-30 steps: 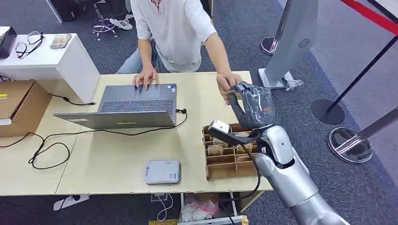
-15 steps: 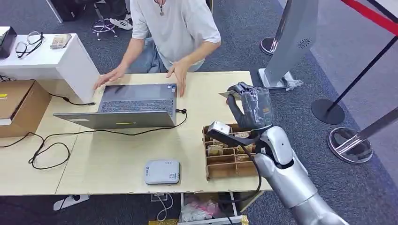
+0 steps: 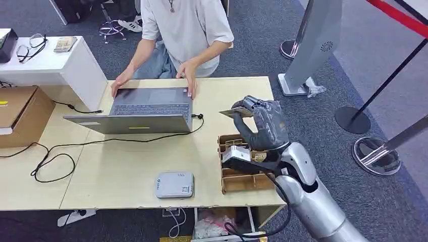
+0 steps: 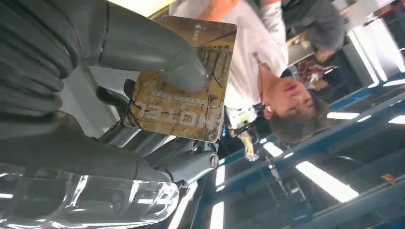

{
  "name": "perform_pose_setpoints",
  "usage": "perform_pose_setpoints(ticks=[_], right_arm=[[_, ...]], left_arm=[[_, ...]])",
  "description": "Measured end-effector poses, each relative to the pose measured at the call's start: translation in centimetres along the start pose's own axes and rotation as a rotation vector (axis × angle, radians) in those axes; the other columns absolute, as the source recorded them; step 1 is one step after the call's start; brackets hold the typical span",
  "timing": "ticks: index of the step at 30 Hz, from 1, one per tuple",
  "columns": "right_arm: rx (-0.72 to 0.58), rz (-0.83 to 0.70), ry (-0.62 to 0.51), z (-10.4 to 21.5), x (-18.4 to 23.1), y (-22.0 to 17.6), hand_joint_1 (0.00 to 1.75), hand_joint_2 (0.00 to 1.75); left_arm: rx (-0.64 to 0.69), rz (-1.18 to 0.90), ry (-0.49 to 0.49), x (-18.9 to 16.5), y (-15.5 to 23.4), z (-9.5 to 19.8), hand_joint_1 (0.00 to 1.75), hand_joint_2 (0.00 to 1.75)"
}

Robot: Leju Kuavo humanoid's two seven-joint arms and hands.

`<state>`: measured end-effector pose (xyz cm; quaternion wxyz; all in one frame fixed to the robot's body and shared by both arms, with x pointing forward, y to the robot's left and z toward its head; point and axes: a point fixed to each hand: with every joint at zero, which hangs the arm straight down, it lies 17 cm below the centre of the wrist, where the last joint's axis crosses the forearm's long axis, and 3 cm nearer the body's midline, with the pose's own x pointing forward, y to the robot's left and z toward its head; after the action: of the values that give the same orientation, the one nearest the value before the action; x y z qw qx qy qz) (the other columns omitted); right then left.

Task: Pass the card to the sensor for recognition and then transmit it.

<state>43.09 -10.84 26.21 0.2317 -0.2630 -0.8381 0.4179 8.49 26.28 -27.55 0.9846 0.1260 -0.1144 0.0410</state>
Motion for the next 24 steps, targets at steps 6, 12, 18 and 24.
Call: perform_pose_setpoints(ticks=[6,12,18,24], right_arm=[[0.047,-0.142,-0.009,1.1,1.4,1.0,1.75,1.75],[0.117,-0.286,0.000,2.0,2.3,3.0,1.75,1.75],[0.199,-0.404,0.041,2.9,2.6,5.9,1.75,1.75],[0.262,-0.469,0.086,3.5,3.3,9.0,1.75,1.75]], left_arm=[[0.000,0.003,0.001,0.0,0.0,0.0,0.00,0.00],[0.002,0.013,0.005,-0.1,0.1,0.0,0.00,0.00],[0.003,0.027,0.008,-0.1,-0.1,0.1,0.00,0.00],[-0.002,0.024,0.005,0.0,-0.5,0.2,0.00,0.00]])
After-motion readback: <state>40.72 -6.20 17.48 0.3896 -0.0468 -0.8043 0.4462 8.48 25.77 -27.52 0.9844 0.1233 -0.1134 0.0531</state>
